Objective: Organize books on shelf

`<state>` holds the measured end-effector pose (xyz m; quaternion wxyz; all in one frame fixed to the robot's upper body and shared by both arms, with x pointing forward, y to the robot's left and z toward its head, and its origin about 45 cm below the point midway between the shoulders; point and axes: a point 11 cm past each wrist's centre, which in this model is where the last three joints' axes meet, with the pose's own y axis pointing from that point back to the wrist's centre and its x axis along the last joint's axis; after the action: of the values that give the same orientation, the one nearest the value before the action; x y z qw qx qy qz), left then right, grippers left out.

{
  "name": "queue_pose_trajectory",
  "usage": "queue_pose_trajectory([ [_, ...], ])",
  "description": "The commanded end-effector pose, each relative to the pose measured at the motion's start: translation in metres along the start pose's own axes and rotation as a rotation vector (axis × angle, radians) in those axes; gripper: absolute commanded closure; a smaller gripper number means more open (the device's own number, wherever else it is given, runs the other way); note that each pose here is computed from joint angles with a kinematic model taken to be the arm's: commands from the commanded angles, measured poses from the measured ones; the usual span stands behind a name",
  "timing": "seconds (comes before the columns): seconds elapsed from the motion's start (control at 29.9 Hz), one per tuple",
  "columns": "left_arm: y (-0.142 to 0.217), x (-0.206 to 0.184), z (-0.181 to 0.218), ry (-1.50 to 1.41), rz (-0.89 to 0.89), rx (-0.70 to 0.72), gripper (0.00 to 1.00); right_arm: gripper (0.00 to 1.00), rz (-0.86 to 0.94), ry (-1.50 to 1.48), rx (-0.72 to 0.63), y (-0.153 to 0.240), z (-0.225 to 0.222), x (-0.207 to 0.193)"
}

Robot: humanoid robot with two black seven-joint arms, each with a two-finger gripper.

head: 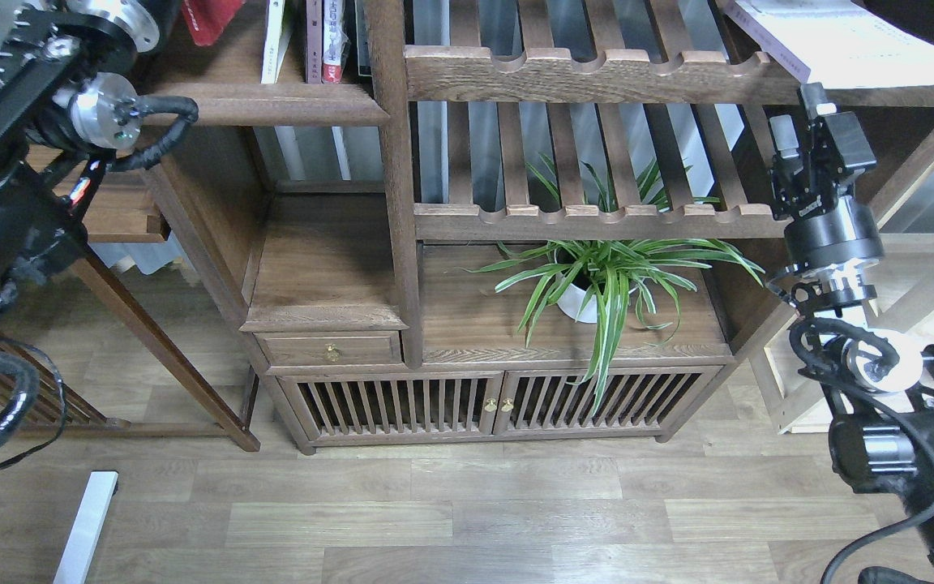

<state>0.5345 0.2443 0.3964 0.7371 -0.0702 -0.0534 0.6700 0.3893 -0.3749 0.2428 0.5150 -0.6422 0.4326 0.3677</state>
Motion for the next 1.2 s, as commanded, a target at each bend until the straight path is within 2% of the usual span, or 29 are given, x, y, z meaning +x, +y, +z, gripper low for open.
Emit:
queue_pose_trajectory([
  [0.0,-0.002,-0.002,-0.009,0.01,0.015,0.007,0.91,0.35,0.001,0.0,0.001,0.0,-0.001,0.0],
  [0.64,-0.002,-0.016,-0.033,0.032,0.013,0.038,0.85,0.35,0.001,0.003,0.004,0.001,-0.003,0.0],
  [0.77,-0.001,-0.015,-0.034,0.019,0.012,0.04,0.76,0.35,-0.003,0.001,0.015,0.0,-0.006,-0.001],
  [1.17,-0.001,-0.022,-0.037,0.001,-0.007,0.046,0.68,0.35,0.005,0.011,0.02,0.004,-0.012,-0.001],
])
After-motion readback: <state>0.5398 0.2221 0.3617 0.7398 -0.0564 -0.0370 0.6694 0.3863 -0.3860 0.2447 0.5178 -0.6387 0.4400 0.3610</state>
